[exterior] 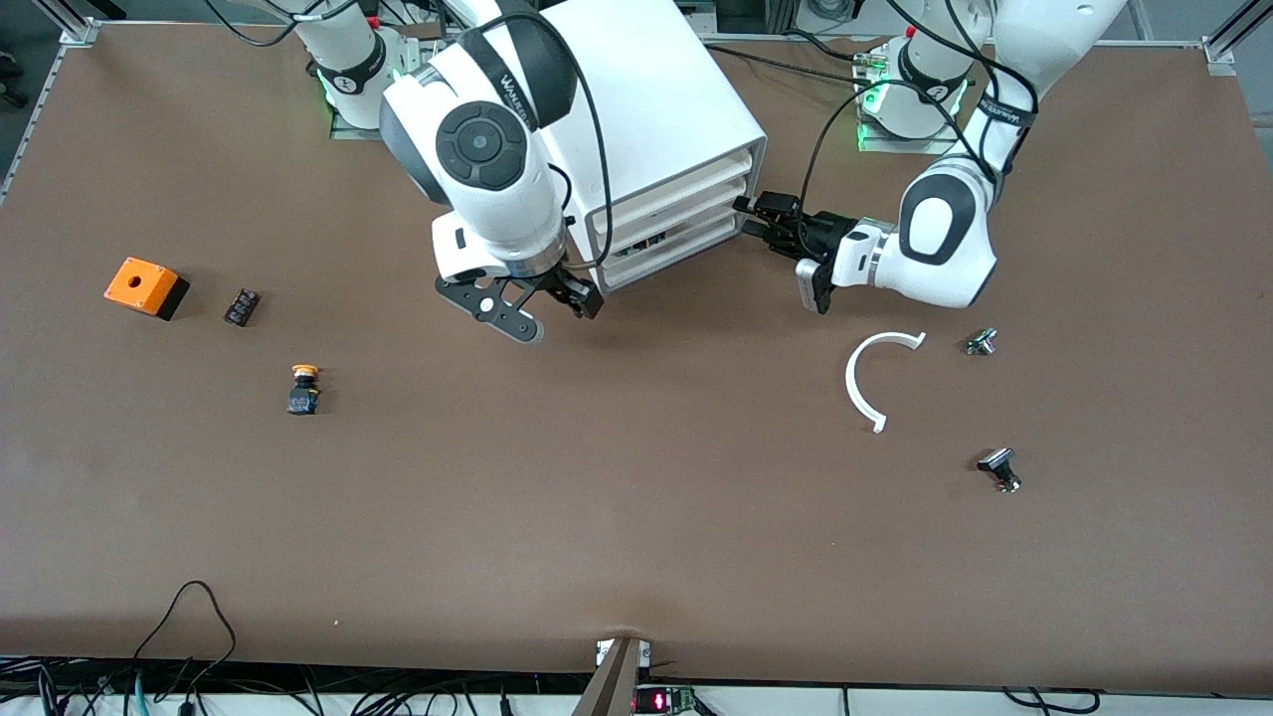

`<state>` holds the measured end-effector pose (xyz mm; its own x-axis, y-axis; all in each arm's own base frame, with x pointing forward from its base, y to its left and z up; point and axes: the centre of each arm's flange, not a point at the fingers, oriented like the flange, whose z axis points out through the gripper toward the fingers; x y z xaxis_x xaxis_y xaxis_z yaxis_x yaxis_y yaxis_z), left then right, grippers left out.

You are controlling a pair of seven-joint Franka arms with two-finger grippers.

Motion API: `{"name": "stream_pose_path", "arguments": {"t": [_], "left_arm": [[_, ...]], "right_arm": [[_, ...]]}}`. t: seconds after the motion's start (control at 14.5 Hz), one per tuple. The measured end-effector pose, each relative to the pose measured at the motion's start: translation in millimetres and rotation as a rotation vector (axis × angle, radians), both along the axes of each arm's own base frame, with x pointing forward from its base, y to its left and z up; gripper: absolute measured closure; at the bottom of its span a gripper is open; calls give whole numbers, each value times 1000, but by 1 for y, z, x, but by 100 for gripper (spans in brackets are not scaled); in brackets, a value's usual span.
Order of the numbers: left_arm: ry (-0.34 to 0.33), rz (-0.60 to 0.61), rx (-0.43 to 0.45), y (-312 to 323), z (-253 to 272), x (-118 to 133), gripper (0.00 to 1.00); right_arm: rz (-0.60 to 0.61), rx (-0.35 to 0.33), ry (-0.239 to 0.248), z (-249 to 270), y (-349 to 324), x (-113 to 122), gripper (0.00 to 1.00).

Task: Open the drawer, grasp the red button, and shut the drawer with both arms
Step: 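Grasp the drawer handle with the left gripper while the right gripper approaches, then pull the drawer out of the cabinet with the left gripper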

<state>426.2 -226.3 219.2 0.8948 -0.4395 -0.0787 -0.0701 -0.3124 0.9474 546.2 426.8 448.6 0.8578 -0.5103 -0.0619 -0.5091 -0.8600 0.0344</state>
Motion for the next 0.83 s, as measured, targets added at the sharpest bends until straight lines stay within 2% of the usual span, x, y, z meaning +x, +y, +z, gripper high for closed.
{"name": "stream_pose_path", "arguments": {"t": [0.35, 0.48, 0.55, 0.62, 0.76, 0.83], "left_arm": [[-22, 7, 8, -24, -13, -21, 35], [-20, 0, 6, -25, -14, -24, 49], [-15, -7, 5, -28, -16, -28, 51], [-14, -15, 1, -31, -17, -30, 59], [-28, -27, -9, -32, -19, -33, 82], [-48, -34, -25, -32, -19, -33, 85]], "right_arm": [[-54, 0, -3, -1, 23, -13, 0], [-78, 6, -8, 0, 34, -15, 0], [-91, 9, -11, 1, 39, -16, 0], [-97, 14, -15, 3, 43, -17, 0], [-104, 25, -22, 6, 49, -16, 0], [-113, 30, -27, 7, 51, -14, 0]]}}
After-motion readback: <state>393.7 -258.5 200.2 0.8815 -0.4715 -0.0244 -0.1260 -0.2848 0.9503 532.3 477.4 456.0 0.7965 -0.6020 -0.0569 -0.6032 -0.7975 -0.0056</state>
